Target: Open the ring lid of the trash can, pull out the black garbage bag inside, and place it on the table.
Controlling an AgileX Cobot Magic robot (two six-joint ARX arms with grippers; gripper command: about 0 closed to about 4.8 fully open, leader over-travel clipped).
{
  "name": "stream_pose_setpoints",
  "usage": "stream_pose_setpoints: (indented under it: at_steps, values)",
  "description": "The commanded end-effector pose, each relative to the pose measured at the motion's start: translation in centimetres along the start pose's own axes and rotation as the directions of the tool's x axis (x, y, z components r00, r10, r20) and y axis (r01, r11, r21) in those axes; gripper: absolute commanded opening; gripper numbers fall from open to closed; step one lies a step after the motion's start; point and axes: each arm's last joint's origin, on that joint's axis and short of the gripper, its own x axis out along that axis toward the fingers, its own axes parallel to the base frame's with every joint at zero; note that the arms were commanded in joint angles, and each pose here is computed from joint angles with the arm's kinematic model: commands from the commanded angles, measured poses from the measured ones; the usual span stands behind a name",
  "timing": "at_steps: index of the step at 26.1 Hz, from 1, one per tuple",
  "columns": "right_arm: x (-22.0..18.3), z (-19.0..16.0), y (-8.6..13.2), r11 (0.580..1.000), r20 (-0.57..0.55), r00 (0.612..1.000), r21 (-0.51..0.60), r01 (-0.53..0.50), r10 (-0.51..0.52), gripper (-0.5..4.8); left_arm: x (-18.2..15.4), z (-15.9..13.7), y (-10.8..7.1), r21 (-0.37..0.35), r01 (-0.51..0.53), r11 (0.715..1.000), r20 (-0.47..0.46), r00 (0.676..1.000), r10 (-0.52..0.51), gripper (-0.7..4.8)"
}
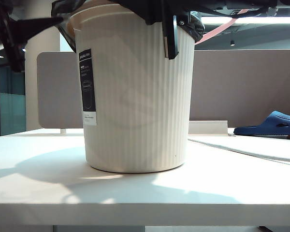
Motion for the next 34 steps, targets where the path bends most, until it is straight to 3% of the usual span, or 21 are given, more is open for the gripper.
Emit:
stream_pose_setpoints:
  at_steps: [1,8,13,18,27,34]
  values:
    - [0.1,0.0,0.3,1.000,-0.003,1.000,-0.006,-0.014,0.014,-0.05,0.1,0.0,-0.2,0.019,0.014,1.000,0.025,1.000,-0.015,1.79]
    - [0.3,-0.6,0.2,1.000,-0.037,0.999,-0.012,0.010,-0.010,-0.05,0.3,-0.1,-0.2,0.033,0.019,0.999,0.050,0.999,-0.020,1.63]
    - [0.4,-0.9,0.4,1.000,-0.045,0.999,-0.011,0.003,-0.004,-0.05,0.3,-0.1,-0.2,0.046,0.018,0.999,0.050,0.999,-0.021,0.60]
    - [0.4,-1.0,0.5,1.000,-0.048,0.999,-0.010,-0.005,0.005,-0.05,0.3,-0.1,-0.2,0.051,0.019,0.999,0.050,0.999,-0.022,-0.06]
    - [0.7,-0.4,1.2,0.999,-0.022,0.999,-0.021,-0.044,0.044,-0.05,0.2,-0.2,-0.9,0.056,0.082,0.995,0.041,0.996,-0.084,-0.06]
    - [1.4,0.5,2.0,0.997,-0.005,0.997,-0.034,-0.072,0.072,-0.05,0.2,-0.1,-1.3,0.055,0.121,0.991,0.085,0.988,-0.126,-0.06]
